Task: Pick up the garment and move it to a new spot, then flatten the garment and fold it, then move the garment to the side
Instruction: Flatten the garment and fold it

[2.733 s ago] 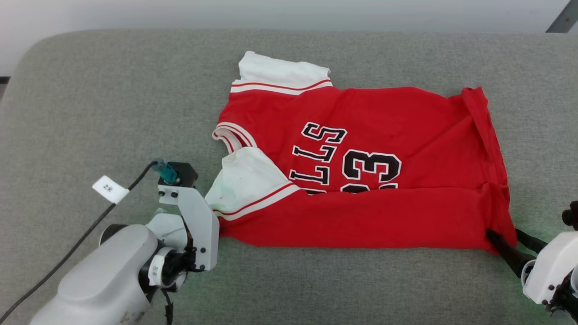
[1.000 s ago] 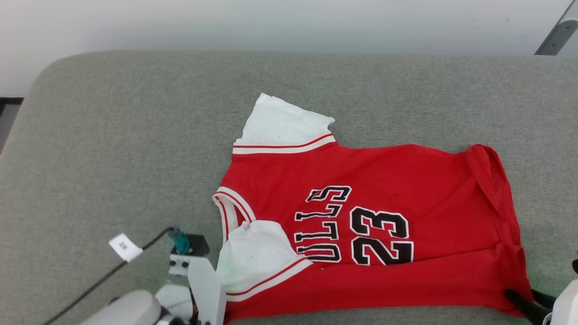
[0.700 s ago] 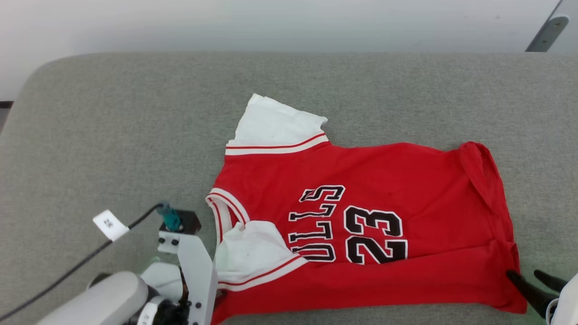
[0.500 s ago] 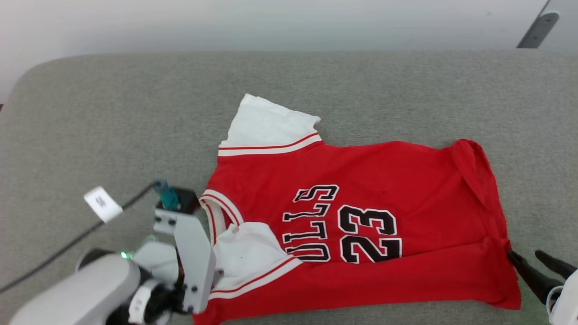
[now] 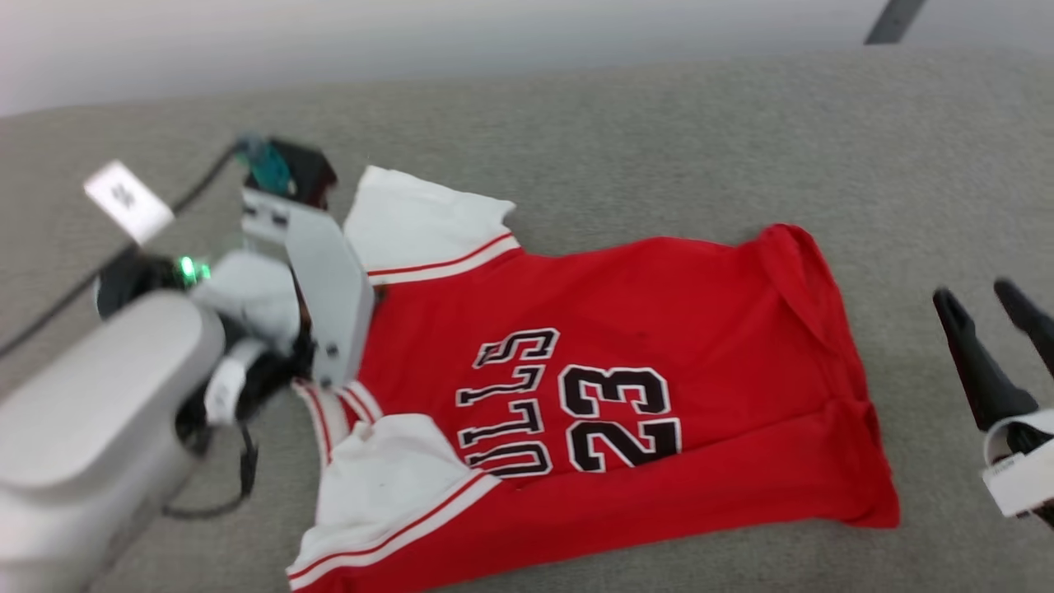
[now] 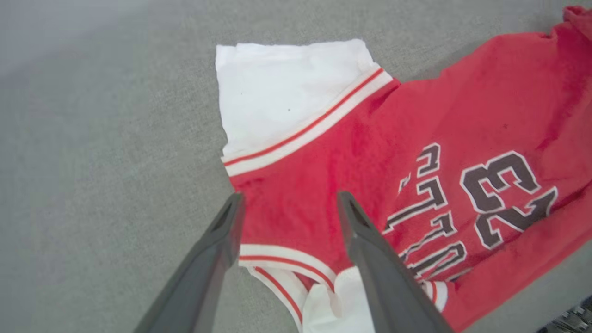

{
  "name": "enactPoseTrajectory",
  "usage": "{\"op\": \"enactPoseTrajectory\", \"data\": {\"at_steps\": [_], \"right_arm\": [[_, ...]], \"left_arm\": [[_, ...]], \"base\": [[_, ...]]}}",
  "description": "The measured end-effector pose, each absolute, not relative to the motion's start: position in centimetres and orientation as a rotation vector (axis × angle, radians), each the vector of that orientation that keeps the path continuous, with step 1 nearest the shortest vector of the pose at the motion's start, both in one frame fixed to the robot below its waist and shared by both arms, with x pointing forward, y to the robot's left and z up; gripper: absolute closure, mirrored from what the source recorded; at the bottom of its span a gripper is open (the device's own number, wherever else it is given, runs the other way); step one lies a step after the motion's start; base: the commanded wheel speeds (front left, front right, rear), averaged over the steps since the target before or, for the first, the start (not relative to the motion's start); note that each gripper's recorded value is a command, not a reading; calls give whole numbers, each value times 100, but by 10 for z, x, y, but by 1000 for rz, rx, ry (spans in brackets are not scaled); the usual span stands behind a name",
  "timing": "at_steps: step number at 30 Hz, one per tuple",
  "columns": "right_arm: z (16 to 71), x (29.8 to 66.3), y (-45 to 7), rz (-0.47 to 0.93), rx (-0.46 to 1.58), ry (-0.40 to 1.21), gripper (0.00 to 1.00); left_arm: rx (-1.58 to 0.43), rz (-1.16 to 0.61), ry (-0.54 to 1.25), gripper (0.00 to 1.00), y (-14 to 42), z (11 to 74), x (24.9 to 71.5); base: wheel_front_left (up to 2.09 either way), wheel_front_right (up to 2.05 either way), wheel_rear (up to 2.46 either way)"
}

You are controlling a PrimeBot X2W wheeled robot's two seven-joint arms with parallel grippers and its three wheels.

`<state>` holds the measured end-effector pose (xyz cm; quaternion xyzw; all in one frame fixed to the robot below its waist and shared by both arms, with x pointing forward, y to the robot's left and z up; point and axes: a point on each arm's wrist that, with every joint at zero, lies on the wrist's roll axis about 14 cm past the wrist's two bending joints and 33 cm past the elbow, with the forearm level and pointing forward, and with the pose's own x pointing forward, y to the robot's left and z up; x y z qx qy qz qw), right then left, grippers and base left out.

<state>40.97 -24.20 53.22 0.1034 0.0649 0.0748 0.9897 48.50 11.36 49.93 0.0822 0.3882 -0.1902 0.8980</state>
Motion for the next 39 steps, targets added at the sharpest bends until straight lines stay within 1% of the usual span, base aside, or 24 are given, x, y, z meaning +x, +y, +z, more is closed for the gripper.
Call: {"op": "enactPoseTrajectory", "data": {"at_steps": [2, 7, 15, 23, 33, 34, 35, 36, 37, 38, 39], "right_arm": [[542, 412, -243, 152, 200, 65, 0], [549, 412, -249, 138, 181, -29, 0], [536, 414, -257, 125, 170, -36, 0], [517, 414, -272, 90, 159, 6, 0], [499, 411, -288, 44, 162, 59, 0], [499, 412, -289, 42, 160, 60, 0], [498, 412, -290, 40, 162, 64, 0], [497, 412, -291, 40, 161, 68, 0], [496, 412, -291, 40, 161, 71, 0], [494, 413, -291, 40, 167, 75, 0], [493, 413, -290, 42, 171, 78, 0]], "left_arm": [[172, -403, 770, 0, 107, 501, 502], [198, -418, 726, 0, 97, 499, 540], [211, -401, 704, 0, 92, 484, 592], [247, -349, 795, 0, 99, 442, 620], [230, -306, 987, 0, 104, 394, 622], [227, -304, 1008, 3, 104, 391, 621], [219, -299, 1028, 13, 104, 390, 619], [215, -296, 1045, 27, 103, 389, 618], [209, -295, 1067, 62, 102, 388, 616], [194, -295, 1088, 100, 101, 387, 613], [187, -293, 1104, 100, 100, 386, 611]], "base": [[0, 0, 0], [0, 0, 0], [0, 0, 0], [0, 0, 0], [0, 0, 0], [0, 0, 0], [0, 0, 0], [0, 0, 0], [0, 0, 0], [0, 0, 0], [0, 0, 0]]}}
